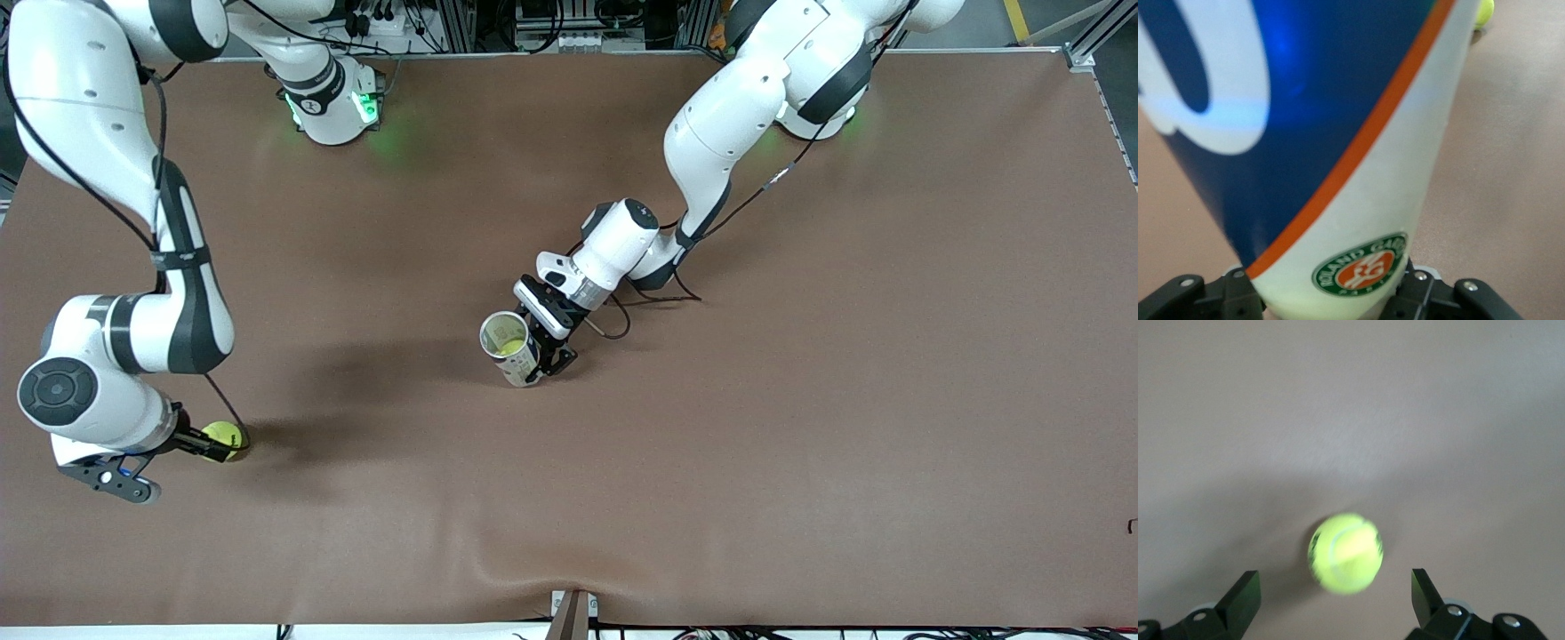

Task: Insert tennis ball vertically with right arm
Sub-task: 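Move the right gripper to the second tennis ball, then grasp the second tennis ball with the right gripper and lift it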

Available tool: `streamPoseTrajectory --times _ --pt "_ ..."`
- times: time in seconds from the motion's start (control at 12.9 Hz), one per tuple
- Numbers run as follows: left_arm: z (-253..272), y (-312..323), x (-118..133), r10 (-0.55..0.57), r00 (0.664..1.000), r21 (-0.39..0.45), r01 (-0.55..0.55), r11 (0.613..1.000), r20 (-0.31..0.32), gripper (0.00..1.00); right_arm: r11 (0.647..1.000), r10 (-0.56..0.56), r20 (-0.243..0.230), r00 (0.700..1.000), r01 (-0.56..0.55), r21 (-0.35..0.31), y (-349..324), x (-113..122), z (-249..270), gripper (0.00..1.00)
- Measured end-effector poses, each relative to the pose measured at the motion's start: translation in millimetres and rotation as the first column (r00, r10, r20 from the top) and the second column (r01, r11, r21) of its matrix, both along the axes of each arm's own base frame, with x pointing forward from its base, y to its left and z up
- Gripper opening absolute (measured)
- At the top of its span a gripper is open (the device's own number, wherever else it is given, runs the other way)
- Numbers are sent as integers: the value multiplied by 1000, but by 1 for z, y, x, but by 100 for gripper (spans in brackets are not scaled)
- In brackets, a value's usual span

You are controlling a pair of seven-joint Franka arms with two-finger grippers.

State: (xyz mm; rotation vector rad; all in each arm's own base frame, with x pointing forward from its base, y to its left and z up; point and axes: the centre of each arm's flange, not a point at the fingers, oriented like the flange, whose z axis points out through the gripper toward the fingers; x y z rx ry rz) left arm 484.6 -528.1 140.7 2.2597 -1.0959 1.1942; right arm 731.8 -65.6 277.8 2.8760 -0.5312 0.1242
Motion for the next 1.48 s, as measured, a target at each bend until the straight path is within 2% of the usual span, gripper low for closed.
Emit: streamPoseTrajectory --times 0.23,0.54,0.78,1.24,1.4,1.48 --pt "0 0 0 0 1000 0 0 1000 0 69 1000 15 -13 1000 -15 11 -2 0 -30 100" --pt "0 0 0 0 1000 0 0 1000 0 69 998 -7 -19 1000 8 59 1 -4 -57 100" --pt "0 0 0 0 1000 0 0 1000 0 69 998 -20 -24 1000 21 65 -10 -11 -69 100" --pt "0 0 0 0 1000 0 0 1000 0 69 997 -15 14 1000 14 72 -19 -17 -84 100" --pt "0 0 0 0 1000 0 0 1000 0 69 997 -14 13 1000 13 73 -19 -18 -86 96" --pt "0 0 0 0 1000 0 0 1000 0 69 997 -14 13 1000 13 74 -19 -18 -87 84"
